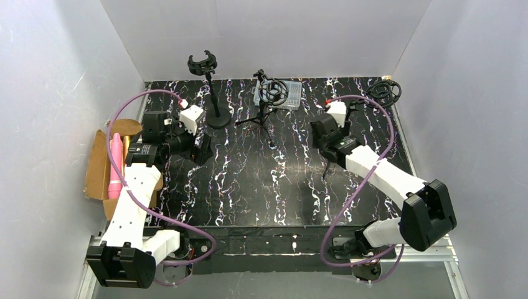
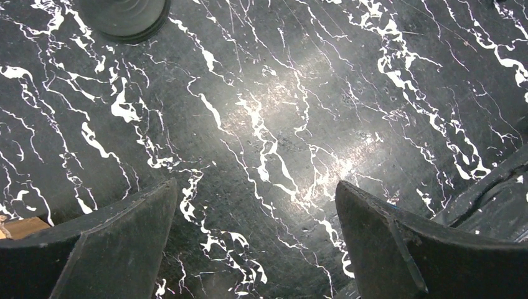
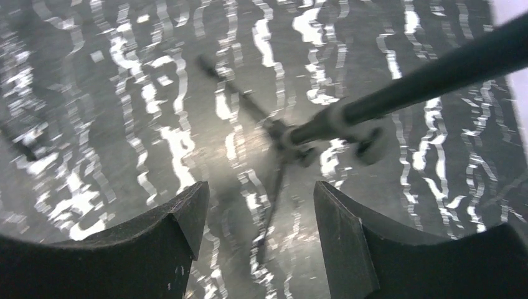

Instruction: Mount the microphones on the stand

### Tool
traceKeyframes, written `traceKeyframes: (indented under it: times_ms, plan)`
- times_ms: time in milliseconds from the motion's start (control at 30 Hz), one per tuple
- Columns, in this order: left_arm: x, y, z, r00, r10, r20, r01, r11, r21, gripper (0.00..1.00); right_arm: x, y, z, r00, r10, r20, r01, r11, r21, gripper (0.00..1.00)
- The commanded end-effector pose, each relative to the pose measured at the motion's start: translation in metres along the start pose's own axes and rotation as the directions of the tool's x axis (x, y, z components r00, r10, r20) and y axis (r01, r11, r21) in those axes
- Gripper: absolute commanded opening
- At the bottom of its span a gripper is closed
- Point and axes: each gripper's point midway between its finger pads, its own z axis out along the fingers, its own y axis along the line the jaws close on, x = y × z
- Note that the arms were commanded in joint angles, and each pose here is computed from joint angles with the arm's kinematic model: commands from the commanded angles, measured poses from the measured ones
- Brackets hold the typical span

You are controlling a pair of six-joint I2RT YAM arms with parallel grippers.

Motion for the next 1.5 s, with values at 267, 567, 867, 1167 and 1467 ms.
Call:
traceKeyframes:
  times_ms: [267,567,867,1167,1467]
  plan:
    - [0.003,-0.022,-0.014,1.0,0.015,-0.008,-0.014,0.995,0.094,0.98,-0.029,-0.079,0.033,0.998,-0.009,0.066,-0.007,0.968,0.251,0.69]
    - [0.007,-0.022,-0.012,0.999,0.035,-0.011,-0.034,0.995,0.099,0.98,-0.027,-0.079,0.049,0.992,-0.052,0.115,0.022,0.969,0.247,0.57]
    - [0.009,-0.02,-0.008,0.999,0.035,-0.012,-0.034,0.994,0.1,0.98,-0.046,-0.07,0.072,0.971,-0.126,0.204,0.074,0.966,0.249,0.38]
    - [0.014,-0.013,-0.002,0.997,0.075,-0.037,-0.071,0.994,0.089,0.98,-0.092,-0.107,0.146,0.962,-0.161,0.22,0.065,0.919,0.389,0.14]
    - [0.029,0.03,-0.048,0.968,-0.073,-0.242,0.011,0.969,-0.249,0.98,-0.099,-0.125,0.169,0.984,-0.097,0.149,0.019,0.89,0.456,0.68]
